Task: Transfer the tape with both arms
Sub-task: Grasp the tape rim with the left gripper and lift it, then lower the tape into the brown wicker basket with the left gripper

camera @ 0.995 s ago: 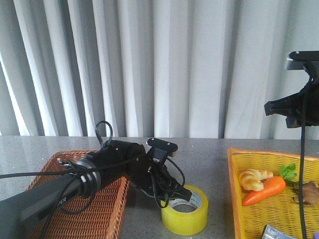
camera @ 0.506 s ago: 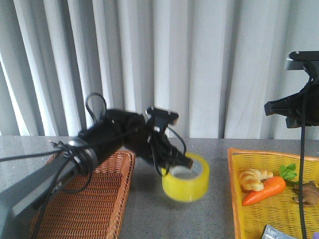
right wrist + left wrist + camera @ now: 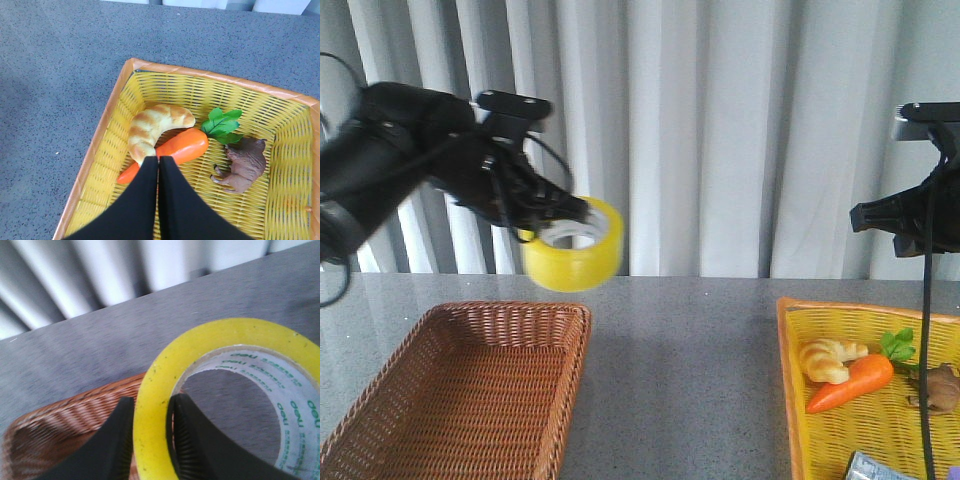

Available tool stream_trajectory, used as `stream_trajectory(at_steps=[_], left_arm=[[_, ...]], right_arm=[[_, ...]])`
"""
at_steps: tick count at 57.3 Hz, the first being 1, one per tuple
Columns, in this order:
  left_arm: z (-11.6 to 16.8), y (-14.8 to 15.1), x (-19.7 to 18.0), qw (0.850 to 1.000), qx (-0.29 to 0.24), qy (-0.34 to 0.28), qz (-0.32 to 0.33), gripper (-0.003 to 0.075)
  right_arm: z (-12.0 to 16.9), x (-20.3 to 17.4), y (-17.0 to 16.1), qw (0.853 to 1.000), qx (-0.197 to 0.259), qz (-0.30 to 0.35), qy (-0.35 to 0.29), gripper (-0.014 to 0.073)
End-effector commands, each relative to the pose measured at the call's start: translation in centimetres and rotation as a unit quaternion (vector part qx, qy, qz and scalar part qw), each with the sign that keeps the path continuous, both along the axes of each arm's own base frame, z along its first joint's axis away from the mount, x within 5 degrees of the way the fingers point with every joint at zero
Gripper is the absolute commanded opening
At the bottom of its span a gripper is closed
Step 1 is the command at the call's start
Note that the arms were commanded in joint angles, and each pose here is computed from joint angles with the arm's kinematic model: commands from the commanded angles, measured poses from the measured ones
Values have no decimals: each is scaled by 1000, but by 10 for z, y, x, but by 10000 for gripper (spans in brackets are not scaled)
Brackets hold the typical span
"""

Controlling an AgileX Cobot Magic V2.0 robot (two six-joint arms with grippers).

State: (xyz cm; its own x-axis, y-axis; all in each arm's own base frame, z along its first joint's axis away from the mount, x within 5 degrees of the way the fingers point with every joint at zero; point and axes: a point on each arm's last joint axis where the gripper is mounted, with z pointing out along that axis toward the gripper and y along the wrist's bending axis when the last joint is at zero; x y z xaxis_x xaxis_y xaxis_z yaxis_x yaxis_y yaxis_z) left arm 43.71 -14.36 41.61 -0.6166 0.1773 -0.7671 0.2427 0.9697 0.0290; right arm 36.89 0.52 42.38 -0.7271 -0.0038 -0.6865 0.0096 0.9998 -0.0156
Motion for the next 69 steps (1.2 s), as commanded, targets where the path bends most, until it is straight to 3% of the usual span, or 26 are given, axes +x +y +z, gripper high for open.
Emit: stream_trajectory(at_steps=[1, 20, 27, 47, 69], left_arm=[[40, 25, -17, 997, -25, -63, 24, 87], [-53, 36, 1, 998, 25, 55, 35, 87], [-79, 39, 4, 996, 33, 72, 42, 87], [-109, 71, 9, 990, 11, 105, 98, 87], [-113, 75, 11, 988, 4, 106, 111, 92]], right_arm=[[24, -10, -2, 999, -2, -2, -54, -8], [24, -10, -2, 999, -2, -2, -54, -8], [24, -10, -2, 999, -2, -2, -54, -8], [24, -10, -2, 999, -2, -2, -54, -7], [24, -10, -2, 999, -2, -2, -54, -7]])
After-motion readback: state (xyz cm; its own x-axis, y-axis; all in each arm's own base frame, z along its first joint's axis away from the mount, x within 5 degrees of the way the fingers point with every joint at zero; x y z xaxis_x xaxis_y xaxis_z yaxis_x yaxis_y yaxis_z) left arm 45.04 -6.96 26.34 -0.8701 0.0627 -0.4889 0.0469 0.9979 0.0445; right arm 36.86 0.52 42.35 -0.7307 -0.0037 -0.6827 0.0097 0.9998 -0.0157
